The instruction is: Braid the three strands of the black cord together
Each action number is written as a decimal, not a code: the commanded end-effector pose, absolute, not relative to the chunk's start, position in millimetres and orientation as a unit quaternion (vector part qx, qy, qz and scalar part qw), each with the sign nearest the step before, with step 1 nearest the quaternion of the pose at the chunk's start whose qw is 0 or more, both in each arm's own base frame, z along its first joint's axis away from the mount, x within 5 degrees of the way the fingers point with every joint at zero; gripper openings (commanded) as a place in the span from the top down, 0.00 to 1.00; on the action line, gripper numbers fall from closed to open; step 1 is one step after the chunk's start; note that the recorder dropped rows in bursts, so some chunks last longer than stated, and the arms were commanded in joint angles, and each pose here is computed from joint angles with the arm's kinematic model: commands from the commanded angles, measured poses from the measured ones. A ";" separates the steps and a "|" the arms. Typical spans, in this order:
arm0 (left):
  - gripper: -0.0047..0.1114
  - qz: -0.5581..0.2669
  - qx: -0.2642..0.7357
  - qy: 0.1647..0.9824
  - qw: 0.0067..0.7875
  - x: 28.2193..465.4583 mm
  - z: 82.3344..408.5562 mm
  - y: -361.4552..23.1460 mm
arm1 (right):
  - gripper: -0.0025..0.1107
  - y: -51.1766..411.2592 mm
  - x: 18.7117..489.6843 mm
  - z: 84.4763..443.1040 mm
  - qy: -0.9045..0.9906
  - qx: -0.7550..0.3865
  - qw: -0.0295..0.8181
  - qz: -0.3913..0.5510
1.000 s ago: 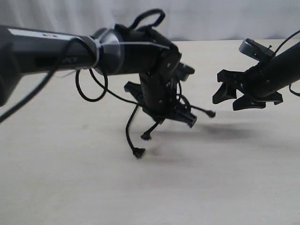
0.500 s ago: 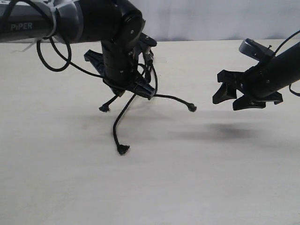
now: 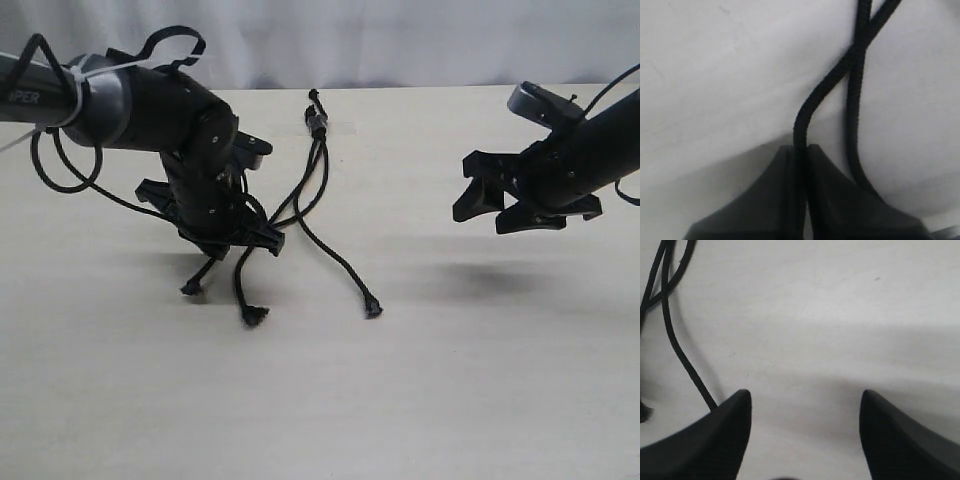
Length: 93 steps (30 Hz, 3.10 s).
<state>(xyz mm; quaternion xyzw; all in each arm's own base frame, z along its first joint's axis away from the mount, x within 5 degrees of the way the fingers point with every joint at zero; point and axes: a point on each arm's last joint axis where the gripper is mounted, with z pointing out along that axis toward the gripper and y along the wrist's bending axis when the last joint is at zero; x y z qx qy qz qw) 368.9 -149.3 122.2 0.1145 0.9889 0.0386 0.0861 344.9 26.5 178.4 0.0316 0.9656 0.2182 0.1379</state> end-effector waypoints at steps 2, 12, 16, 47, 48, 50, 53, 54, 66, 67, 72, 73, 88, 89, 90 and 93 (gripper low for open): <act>0.62 0.029 0.104 0.990 0.089 368.5 123.3 -151.0 | 0.45 29.4 341.2 182.6 0.964 0.022 0.131 0.229; 0.59 -0.029 0.013 0.986 0.165 360.2 240.8 -76.2 | 0.45 188.7 316.1 194.7 0.949 -0.212 0.142 0.187; 0.59 -0.058 -0.023 0.986 0.157 351.4 257.1 -34.8 | 0.45 261.3 312.5 182.9 0.938 -0.289 0.143 0.126; 0.59 -0.139 -0.062 0.974 0.169 327.7 220.7 -65.1 | 0.94 245.6 358.4 180.0 0.957 -0.288 0.014 0.019; 0.59 -0.149 -0.065 0.973 0.166 326.7 210.1 -74.5 | 0.94 227.8 365.5 181.5 0.962 -0.271 0.004 0.045; 0.59 -0.161 -0.073 0.970 0.164 326.9 199.2 -84.1 | 0.94 209.3 371.9 177.1 0.964 -0.255 -0.009 0.075; 0.59 -0.193 -0.103 0.963 0.155 326.2 175.9 -108.9 | 0.94 180.1 380.9 165.2 0.964 -0.239 -0.016 0.111; 0.59 -0.199 -0.103 0.962 0.157 324.4 163.9 -125.0 | 0.94 168.4 383.4 159.6 0.965 -0.233 -0.017 0.116; 0.59 -0.189 -0.107 0.970 0.112 317.7 97.5 -171.1 | 0.94 116.4 384.3 125.1 0.963 -0.229 -0.002 0.145; 0.62 -0.188 -0.108 0.971 0.106 316.9 95.2 -171.2 | 0.94 116.8 380.9 121.0 0.963 -0.224 -0.005 0.152; 0.96 -0.190 -0.103 0.973 0.083 310.6 91.3 -178.0 | 0.94 124.0 360.6 107.6 0.952 -0.211 -0.040 0.219; 0.96 -0.191 -0.099 0.973 0.079 308.2 91.3 -181.4 | 0.94 126.4 356.1 105.0 0.950 -0.208 -0.047 0.229; 0.96 -0.215 -0.104 0.969 0.068 292.0 90.9 -212.1 | 0.94 132.9 324.1 83.5 0.931 -0.179 -0.072 0.308; 0.96 -0.216 -0.105 0.968 0.067 292.0 91.0 -212.2 | 0.94 133.0 324.2 83.6 0.931 -0.179 -0.071 0.309; 0.96 -0.218 -0.111 0.967 0.065 291.9 91.1 -212.6 | 0.94 133.3 324.3 83.8 0.931 -0.177 -0.071 0.311; 0.96 -0.225 -0.125 0.964 0.062 292.0 91.6 -213.5 | 0.94 133.6 324.6 83.8 0.931 -0.178 -0.069 0.312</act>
